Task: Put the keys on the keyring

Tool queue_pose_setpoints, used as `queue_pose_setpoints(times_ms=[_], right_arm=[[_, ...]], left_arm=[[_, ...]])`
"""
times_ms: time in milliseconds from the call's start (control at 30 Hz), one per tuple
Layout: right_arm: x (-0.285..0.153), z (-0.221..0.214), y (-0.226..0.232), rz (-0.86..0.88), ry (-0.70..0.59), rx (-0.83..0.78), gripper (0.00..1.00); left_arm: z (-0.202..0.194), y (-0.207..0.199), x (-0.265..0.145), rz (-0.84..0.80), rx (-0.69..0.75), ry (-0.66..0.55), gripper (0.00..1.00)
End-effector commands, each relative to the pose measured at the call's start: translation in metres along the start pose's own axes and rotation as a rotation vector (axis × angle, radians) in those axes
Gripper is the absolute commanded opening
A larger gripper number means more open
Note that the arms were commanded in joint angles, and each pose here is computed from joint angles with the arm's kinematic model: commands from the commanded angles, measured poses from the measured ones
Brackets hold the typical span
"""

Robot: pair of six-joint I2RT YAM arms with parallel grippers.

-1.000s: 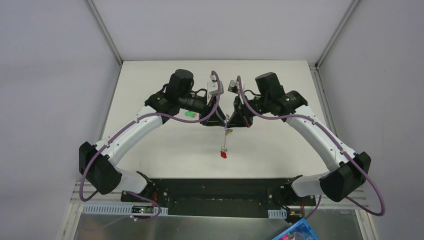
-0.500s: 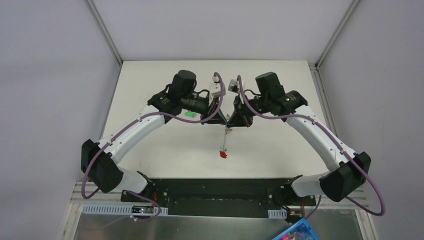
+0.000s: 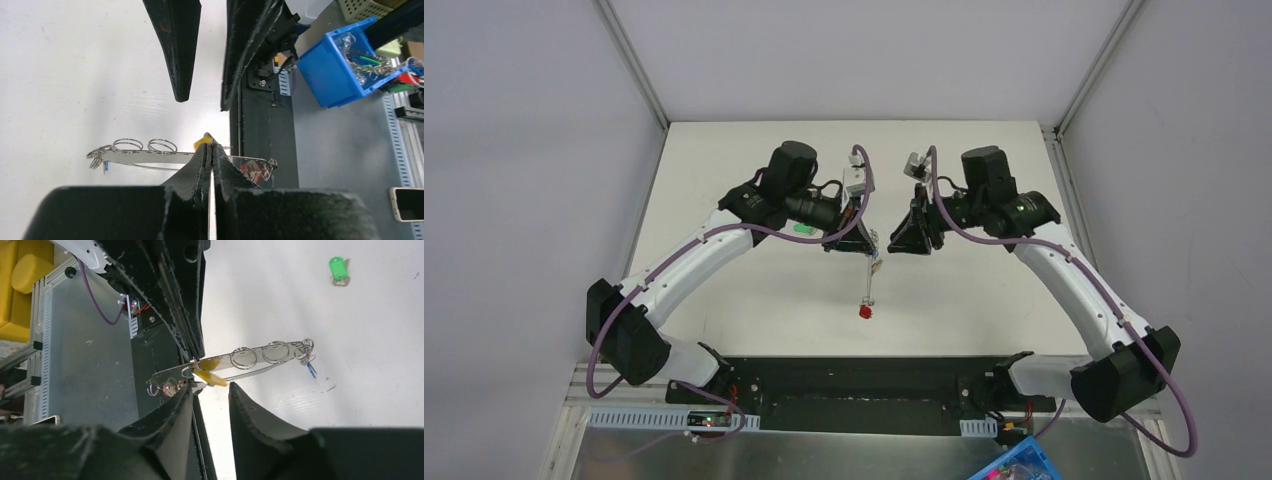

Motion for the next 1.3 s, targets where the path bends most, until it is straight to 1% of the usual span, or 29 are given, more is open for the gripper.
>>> queue_pose_setpoints(times_ms=[0, 233, 400, 500, 567, 600, 700, 767, 833, 900, 1067, 1133, 1200, 1267], right_arm=[[-0.013, 0.011, 0.013, 0.035, -0.103, -0.097, 0.40], [-0.007, 0.002, 0.014, 0.092, -0.121, -0.098, 0.49], [-0.004, -0.006, 0.013, 0.104, -0.123, -0.103, 0.50], [-0.004, -0.006, 0.015, 0.113, -0.134, -0.105, 0.49], [-0.004, -0.005, 0.015, 0.126, -0.143, -0.103, 0.45], [-0.004, -0.004, 0.016, 0.136, -0.148, -0.102, 0.41], [-0.002, -0.005, 0.016, 0.157, -0.156, -0.088, 0.24], [-0.001, -0.007, 0.016, 0.164, -0.158, -0.079, 0.15], [0.001, -0.009, 0.015, 0.172, -0.163, -0.069, 0.10], [0.003, -0.010, 0.014, 0.174, -0.170, -0.060, 0.08], [0.006, -0.007, 0.012, 0.193, -0.186, -0.029, 0.08], [0.007, -0.005, 0.010, 0.194, -0.187, -0.017, 0.10], [0.007, -0.004, 0.009, 0.189, -0.186, -0.015, 0.15], [0.005, -0.002, 0.010, 0.170, -0.185, -0.024, 0.24]], left_arm=[[0.021, -0.026, -0.010, -0.101, 0.032, -0.060, 0.00], [0.029, -0.031, -0.007, -0.163, -0.030, -0.113, 0.00], [0.035, -0.033, -0.007, -0.194, -0.056, -0.152, 0.00], [0.036, -0.033, -0.007, -0.198, -0.057, -0.166, 0.00], [0.036, -0.032, -0.006, -0.198, -0.062, -0.169, 0.00], [0.036, -0.031, -0.006, -0.199, -0.063, -0.171, 0.00], [0.038, -0.030, -0.006, -0.203, -0.068, -0.186, 0.00], [0.040, -0.030, -0.007, -0.206, -0.075, -0.201, 0.00], [0.042, -0.029, -0.008, -0.211, -0.080, -0.218, 0.00], [0.043, -0.028, -0.007, -0.217, -0.091, -0.233, 0.00], [0.045, -0.025, -0.003, -0.242, -0.116, -0.267, 0.00], [0.044, -0.024, -0.002, -0.251, -0.124, -0.272, 0.00], [0.042, -0.022, -0.001, -0.253, -0.131, -0.272, 0.00], [0.040, -0.022, 0.000, -0.253, -0.132, -0.269, 0.00]])
Point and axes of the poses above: each gripper's point midway between its finger pads, its own x axis out along the fingers, its own y axis along the line the jaws close on, z = x × y, the point moved 10 cm from there along -x, back along the fingers, and after that the axes turned 15 degrees about -x, right-handed, at the moved point
